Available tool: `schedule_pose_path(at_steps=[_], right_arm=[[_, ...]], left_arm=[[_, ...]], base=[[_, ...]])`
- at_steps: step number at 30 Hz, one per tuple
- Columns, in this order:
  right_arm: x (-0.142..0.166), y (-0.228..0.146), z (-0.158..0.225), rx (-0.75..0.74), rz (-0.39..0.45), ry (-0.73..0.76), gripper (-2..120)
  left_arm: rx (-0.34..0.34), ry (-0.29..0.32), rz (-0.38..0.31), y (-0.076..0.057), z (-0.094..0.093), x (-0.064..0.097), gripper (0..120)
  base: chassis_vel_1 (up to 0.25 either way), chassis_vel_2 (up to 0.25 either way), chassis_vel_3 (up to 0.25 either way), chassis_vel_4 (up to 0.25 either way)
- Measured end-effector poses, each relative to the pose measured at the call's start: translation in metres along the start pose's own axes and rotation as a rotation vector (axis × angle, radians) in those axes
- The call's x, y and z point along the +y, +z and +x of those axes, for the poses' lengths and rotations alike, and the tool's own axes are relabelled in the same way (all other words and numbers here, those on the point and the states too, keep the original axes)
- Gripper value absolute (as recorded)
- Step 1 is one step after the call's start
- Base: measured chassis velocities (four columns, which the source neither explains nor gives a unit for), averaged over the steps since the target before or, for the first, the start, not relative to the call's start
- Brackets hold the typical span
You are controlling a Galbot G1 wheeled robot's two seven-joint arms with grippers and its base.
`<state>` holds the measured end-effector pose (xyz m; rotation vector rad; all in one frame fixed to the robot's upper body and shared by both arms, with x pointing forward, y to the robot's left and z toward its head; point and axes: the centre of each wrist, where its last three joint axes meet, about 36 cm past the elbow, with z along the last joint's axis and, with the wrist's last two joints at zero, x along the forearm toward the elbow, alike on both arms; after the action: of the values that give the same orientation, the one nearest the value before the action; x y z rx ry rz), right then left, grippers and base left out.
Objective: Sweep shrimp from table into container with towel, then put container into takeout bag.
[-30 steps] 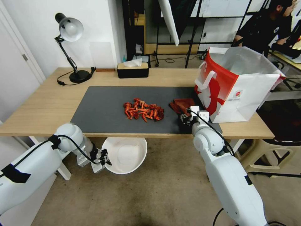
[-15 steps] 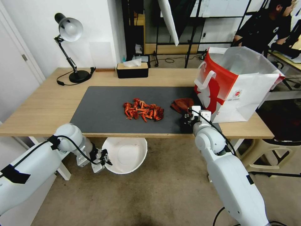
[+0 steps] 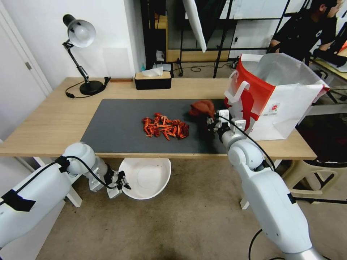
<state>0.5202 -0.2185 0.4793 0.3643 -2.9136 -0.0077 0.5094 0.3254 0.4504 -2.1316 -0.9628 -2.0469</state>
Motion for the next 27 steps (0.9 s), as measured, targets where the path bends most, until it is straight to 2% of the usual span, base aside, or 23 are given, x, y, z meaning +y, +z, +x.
schedule_pose_path(at_steps=[7,10,15,24,27], right_arm=[[-0.005,0.002,-0.009,0.022,0.101,-0.011,8],[-0.004,0.006,-0.014,0.057,0.15,0.001,8],[-0.002,0.01,-0.019,0.103,0.179,-0.002,8],[0.006,0.015,-0.021,0.151,0.207,-0.061,8],[0.018,0.017,-0.015,0.17,0.214,-0.091,8]], left_arm=[[-0.006,-0.006,-0.031,0.002,-0.005,0.019,0],[-0.01,-0.002,-0.065,0.004,-0.007,0.039,0],[-0.014,-0.008,-0.09,0.004,-0.009,0.055,0],[-0.02,-0.006,-0.091,0.004,-0.012,0.056,0],[-0.015,-0.006,-0.086,0.006,-0.01,0.053,0]], base=[[0.0,0.0,0.0,0.0],[0.0,0.0,0.0,0.0],[0.0,0.0,0.0,0.0],[0.0,0.0,0.0,0.0],[0.0,0.0,0.0,0.0]])
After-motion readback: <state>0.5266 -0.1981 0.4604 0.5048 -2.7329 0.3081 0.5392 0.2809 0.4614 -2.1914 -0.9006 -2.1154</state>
